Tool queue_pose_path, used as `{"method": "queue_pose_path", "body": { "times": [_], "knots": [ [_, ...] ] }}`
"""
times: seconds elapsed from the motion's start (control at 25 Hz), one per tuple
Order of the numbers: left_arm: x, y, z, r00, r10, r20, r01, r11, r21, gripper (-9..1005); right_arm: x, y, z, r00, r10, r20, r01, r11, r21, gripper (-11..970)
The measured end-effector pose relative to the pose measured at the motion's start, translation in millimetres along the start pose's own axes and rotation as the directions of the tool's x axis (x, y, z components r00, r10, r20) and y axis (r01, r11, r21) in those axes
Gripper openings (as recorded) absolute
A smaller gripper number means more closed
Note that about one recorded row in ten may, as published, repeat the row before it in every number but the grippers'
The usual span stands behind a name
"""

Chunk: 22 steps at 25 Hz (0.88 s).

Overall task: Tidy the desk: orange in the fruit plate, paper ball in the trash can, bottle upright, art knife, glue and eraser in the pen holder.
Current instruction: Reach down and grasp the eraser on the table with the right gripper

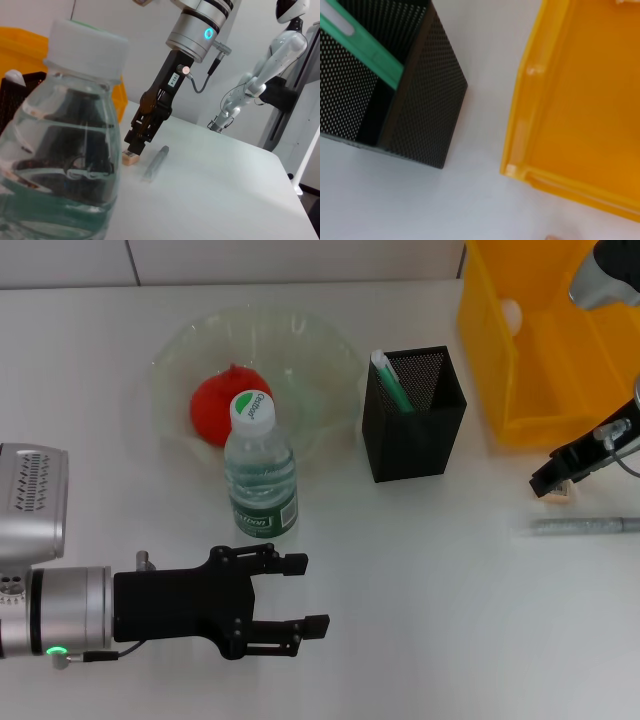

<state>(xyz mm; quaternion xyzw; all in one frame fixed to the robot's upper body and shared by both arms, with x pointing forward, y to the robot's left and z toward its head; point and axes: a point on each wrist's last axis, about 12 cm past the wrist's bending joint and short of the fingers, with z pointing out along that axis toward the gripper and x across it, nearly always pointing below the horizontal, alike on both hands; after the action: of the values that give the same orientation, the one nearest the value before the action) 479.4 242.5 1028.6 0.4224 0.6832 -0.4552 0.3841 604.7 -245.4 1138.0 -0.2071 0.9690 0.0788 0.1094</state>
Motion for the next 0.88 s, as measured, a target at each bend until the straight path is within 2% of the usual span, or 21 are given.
{"method": "queue_pose_path", "body": {
  "times": [0.16,0.28,0.88],
  "knots": [
    [0,0.3,0,1.0,0.0,-0.001,0.0,1.0,-0.002,798,1,-0.9,1,1.0,0.005,-0.004,-0.005,1.0,0.003,484],
    [0,0.2,0,1.0,0.001,-0.001,-0.001,1.0,-0.001,798,2,-2.2,2,1.0,0.007,-0.015,-0.006,1.0,0.02,558],
    [2,-0.3,1,1.0,-0.004,-0.004,0.004,1.0,-0.004,798,1,-2.6,11,1.0,0.011,-0.017,-0.01,1.0,0.026,557]
  ]
}}
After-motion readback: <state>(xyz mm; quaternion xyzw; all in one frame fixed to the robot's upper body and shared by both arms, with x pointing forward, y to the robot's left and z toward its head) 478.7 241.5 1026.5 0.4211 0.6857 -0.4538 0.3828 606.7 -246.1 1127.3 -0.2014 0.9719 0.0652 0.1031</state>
